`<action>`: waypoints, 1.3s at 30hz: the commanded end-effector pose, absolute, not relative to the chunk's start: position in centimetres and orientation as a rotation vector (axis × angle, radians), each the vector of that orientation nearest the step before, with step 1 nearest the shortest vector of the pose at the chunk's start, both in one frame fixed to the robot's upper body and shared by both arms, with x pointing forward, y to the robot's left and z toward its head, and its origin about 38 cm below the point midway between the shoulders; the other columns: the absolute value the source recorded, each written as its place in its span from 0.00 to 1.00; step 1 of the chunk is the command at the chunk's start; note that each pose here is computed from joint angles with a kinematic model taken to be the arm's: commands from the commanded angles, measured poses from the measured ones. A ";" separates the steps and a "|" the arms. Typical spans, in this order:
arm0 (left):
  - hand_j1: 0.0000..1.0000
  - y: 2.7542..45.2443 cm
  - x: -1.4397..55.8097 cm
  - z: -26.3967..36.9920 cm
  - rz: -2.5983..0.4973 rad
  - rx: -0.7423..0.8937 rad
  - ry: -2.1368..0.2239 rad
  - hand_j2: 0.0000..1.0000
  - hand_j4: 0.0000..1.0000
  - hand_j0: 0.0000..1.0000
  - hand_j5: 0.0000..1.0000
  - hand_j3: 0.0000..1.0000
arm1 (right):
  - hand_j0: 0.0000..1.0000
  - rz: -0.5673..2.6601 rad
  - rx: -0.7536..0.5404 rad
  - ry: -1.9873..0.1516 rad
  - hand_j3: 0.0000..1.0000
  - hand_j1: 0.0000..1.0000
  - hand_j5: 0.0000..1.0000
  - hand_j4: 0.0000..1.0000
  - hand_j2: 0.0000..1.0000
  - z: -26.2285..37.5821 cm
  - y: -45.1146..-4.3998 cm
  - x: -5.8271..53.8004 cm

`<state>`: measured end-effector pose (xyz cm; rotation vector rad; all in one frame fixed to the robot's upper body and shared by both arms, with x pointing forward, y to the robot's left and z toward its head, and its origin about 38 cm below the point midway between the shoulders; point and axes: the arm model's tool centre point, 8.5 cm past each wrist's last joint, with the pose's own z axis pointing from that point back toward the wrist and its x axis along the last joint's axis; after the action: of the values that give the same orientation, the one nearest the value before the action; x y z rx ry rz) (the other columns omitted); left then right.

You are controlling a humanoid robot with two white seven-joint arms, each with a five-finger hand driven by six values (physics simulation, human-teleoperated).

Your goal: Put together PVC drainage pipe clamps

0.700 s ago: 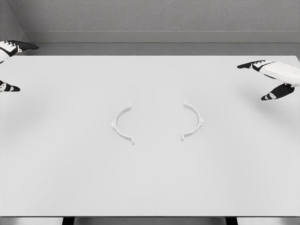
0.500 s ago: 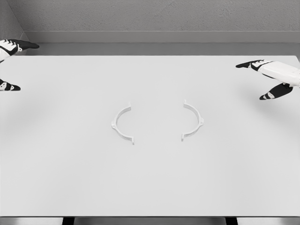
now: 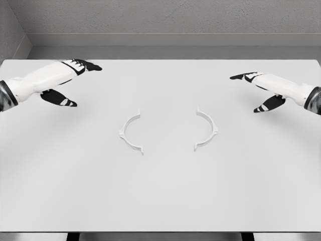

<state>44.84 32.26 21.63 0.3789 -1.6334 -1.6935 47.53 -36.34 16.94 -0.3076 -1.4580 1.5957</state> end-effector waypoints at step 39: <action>1.00 24.8 44.5 13.1 -1.630 0.172 -1.604 1.00 1.00 1.00 1.00 1.00 | 1.00 1.672 -0.108 -1.468 1.00 1.00 1.00 1.00 1.00 13.2 -29.0 47.1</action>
<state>44.46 25.24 13.15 0.1817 -1.5957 -1.6396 47.17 -29.28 13.30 -0.1188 -1.4639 1.6771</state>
